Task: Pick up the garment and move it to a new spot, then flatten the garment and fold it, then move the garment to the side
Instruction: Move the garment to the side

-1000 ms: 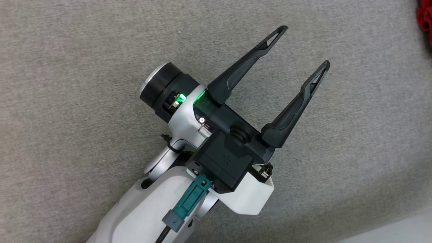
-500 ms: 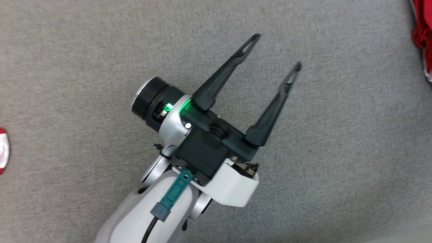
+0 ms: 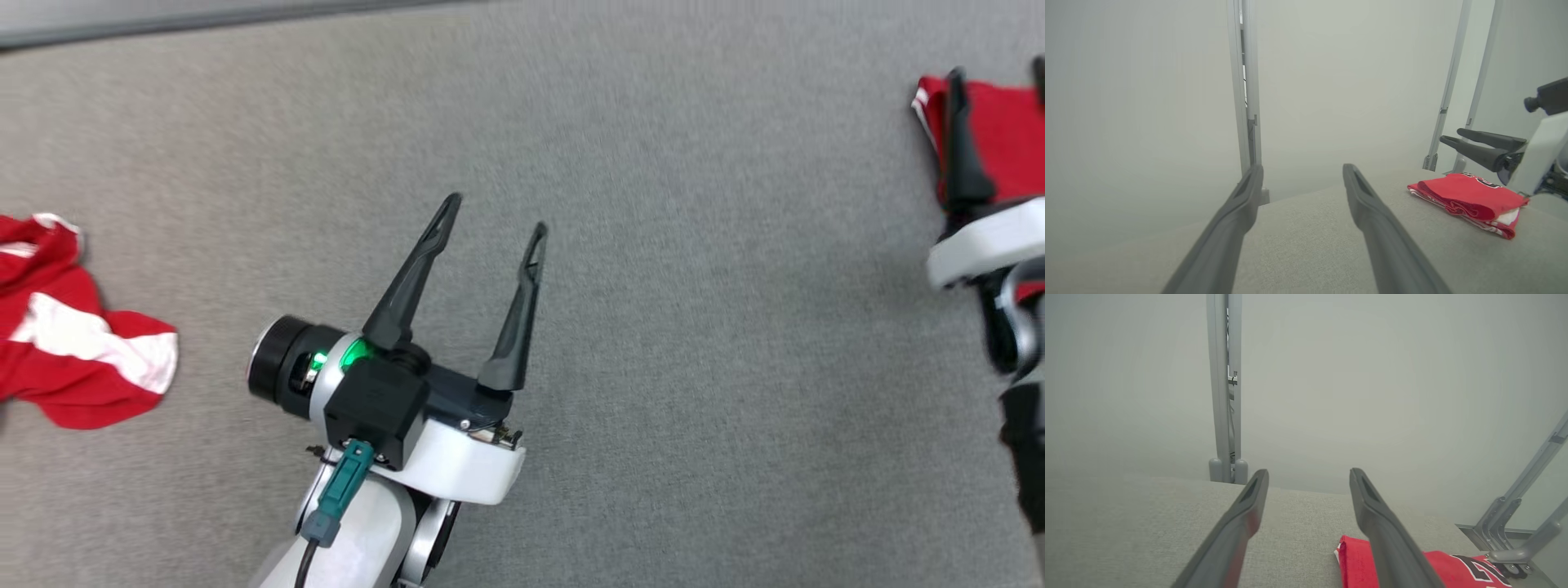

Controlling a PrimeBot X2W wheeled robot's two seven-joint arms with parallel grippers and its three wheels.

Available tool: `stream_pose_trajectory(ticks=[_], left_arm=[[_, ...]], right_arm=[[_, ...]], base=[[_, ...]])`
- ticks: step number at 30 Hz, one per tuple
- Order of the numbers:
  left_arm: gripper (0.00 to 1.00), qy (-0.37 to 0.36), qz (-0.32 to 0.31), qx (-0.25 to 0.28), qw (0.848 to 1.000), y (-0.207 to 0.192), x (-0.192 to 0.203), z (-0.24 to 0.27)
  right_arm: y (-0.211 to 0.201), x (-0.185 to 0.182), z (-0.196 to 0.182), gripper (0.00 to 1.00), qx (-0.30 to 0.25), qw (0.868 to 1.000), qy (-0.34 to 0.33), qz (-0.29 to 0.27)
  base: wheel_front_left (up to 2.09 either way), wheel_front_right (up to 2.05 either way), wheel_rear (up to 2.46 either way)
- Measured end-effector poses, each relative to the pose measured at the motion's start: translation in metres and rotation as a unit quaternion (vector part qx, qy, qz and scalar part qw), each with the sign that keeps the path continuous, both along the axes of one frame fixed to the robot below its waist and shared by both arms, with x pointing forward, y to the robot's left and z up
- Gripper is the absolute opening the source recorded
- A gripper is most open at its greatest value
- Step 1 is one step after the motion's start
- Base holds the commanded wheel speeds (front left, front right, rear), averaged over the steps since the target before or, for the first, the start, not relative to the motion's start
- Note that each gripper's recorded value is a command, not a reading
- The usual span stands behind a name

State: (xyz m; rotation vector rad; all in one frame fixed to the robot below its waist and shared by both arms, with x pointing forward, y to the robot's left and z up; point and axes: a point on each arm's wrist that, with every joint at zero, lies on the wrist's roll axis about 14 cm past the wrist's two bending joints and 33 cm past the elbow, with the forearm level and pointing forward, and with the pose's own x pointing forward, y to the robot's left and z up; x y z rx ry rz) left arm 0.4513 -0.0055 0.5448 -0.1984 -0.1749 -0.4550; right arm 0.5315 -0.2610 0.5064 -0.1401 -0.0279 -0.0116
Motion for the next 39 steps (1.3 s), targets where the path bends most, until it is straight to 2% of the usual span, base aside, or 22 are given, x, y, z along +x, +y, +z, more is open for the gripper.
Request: stream_pose_trajectory(ticks=[5,13,22,26,28,32,39], left_arm=[[1.00,0.001,0.060,0.013,0.998,0.034,-0.014,0.007],[1.00,0.018,0.142,0.002,0.990,0.085,-0.048,0.008],[1.00,0.046,0.200,0.004,0.979,0.120,-0.080,-0.013],[1.00,0.044,0.220,0.005,0.975,0.133,-0.085,-0.013],[1.00,0.036,0.213,0.001,0.977,0.131,-0.088,-0.008],[1.00,0.026,0.192,0.012,0.981,0.125,-0.096,-0.008],[1.00,0.012,0.184,0.041,0.982,0.128,-0.107,-0.009]], right_arm=[[0.062,-0.023,0.010,1.00,0.068,0.995,-0.012,0.071],[0.115,-0.068,0.045,1.00,0.120,0.982,-0.056,0.134],[0.127,-0.123,0.058,1.00,0.170,0.972,-0.088,0.134],[0.130,-0.141,0.049,1.00,0.160,0.975,-0.080,0.134],[0.127,-0.147,0.051,1.00,0.136,0.978,-0.087,0.132],[0.123,-0.159,0.043,1.00,0.125,0.981,-0.078,0.122],[0.120,-0.176,0.030,1.00,0.133,0.983,-0.064,0.107]], base=[[0.00,0.00,0.00],[0.00,0.00,0.00],[0.00,0.00,0.00],[0.00,0.00,0.00],[0.00,0.00,0.00],[0.00,0.00,0.00],[0.00,0.00,0.00]])
